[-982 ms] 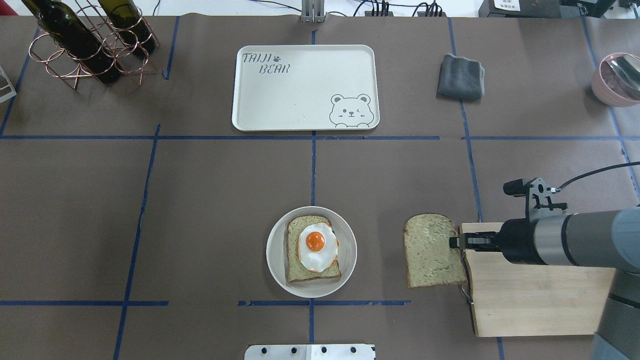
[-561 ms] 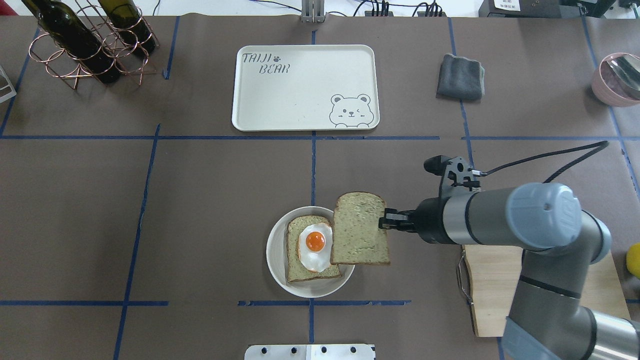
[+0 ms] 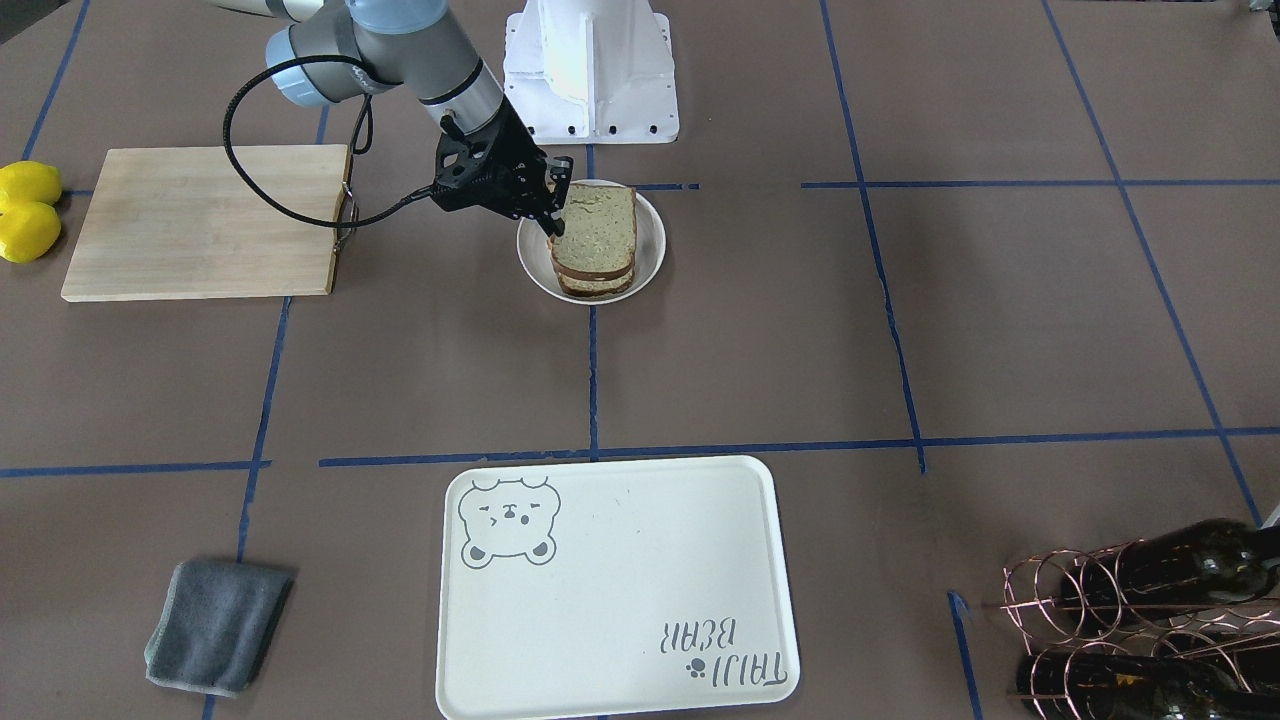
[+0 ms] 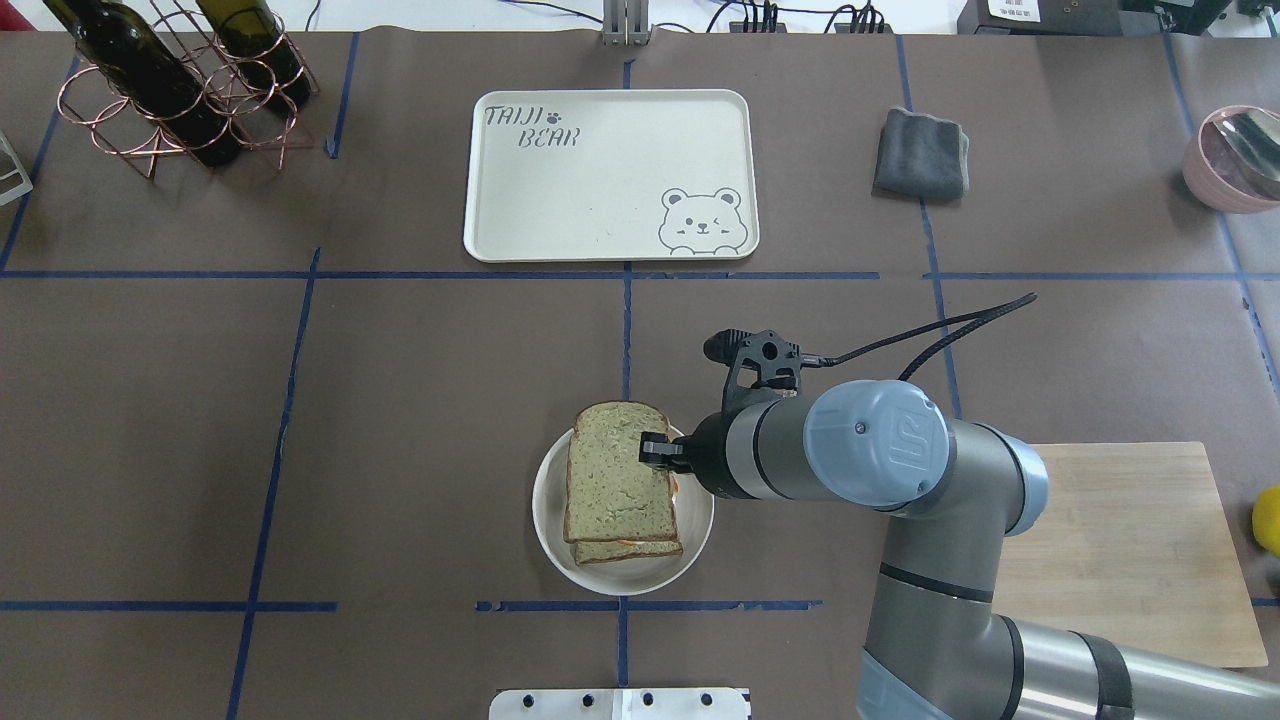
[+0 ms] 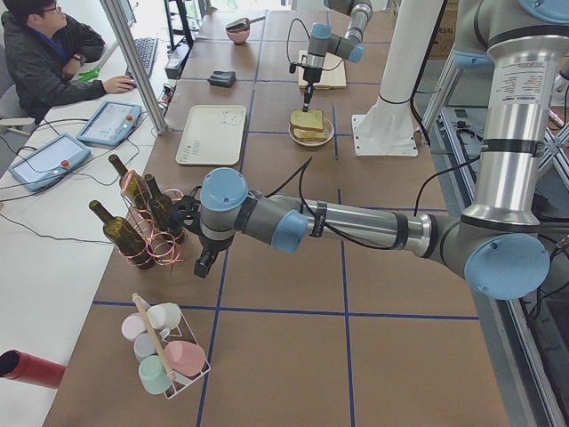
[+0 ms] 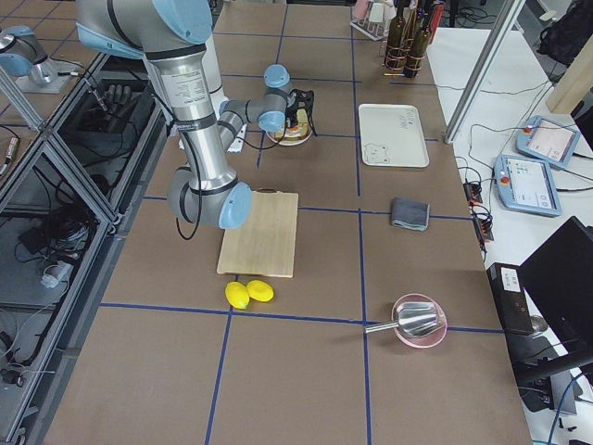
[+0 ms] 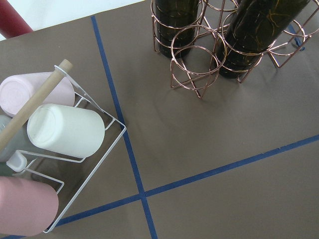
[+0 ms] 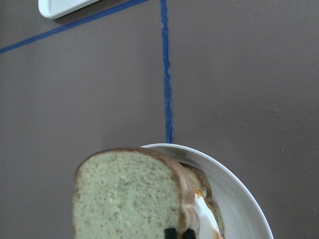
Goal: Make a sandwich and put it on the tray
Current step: 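Carry the bread over the egg toast and lower it on top, then open the right gripper and withdraw it while the left arm moves in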
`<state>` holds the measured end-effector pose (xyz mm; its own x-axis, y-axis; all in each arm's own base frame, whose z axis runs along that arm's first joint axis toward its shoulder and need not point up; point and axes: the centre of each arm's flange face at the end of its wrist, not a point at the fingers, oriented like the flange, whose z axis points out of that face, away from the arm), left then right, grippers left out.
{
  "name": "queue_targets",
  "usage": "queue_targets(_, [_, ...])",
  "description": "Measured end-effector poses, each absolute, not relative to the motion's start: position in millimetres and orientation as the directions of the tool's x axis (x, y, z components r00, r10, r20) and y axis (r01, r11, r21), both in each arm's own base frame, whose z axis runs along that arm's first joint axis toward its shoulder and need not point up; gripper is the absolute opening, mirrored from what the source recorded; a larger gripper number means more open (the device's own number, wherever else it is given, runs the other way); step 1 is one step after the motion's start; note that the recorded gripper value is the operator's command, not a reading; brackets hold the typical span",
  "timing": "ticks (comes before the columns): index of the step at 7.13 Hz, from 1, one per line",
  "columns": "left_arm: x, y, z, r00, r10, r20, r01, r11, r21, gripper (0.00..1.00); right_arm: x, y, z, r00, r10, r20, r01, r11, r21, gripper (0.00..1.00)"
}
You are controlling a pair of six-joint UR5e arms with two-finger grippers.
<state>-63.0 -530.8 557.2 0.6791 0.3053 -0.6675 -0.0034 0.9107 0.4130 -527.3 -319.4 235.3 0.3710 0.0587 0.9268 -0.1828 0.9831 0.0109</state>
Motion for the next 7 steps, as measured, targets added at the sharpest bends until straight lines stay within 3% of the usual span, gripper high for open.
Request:
queue_targets(1, [-63.0,-530.7,556.9,0.679,0.305,-0.667,-0.003,0.911,0.413,1.0,-532.0,-318.4,238.5,0.38,0.058,0.923,-0.179,0.984,0.011,0.0])
queue_targets(2, [-63.0,-530.7,556.9,0.679,0.305,-0.668,-0.003,0.911,0.413,1.0,-535.9,-318.0,243.0,0.39,0.06,0.919,-0.176,0.984,0.01,0.2])
queue_targets(3, [-63.0,-530.7,556.8,0.679,0.306,-0.668,-0.003,0.911,0.413,1.0,-538.6,-317.8,246.3,0.396,0.061,0.916,-0.174,0.985,0.01,0.95])
queue_targets(4, [-63.0,-530.7,556.8,0.679,0.306,-0.667,-0.003,0.911,0.413,1.0,-539.4,-317.8,246.6,0.397,0.06,0.916,-0.173,0.985,0.01,1.0])
queue_targets(7, [-63.0,-530.6,556.9,0.678,0.306,-0.668,-0.003,0.91,0.414,1.0,-527.8,-325.2,239.3,0.382,0.061,0.922,-0.171,0.985,0.006,1.0])
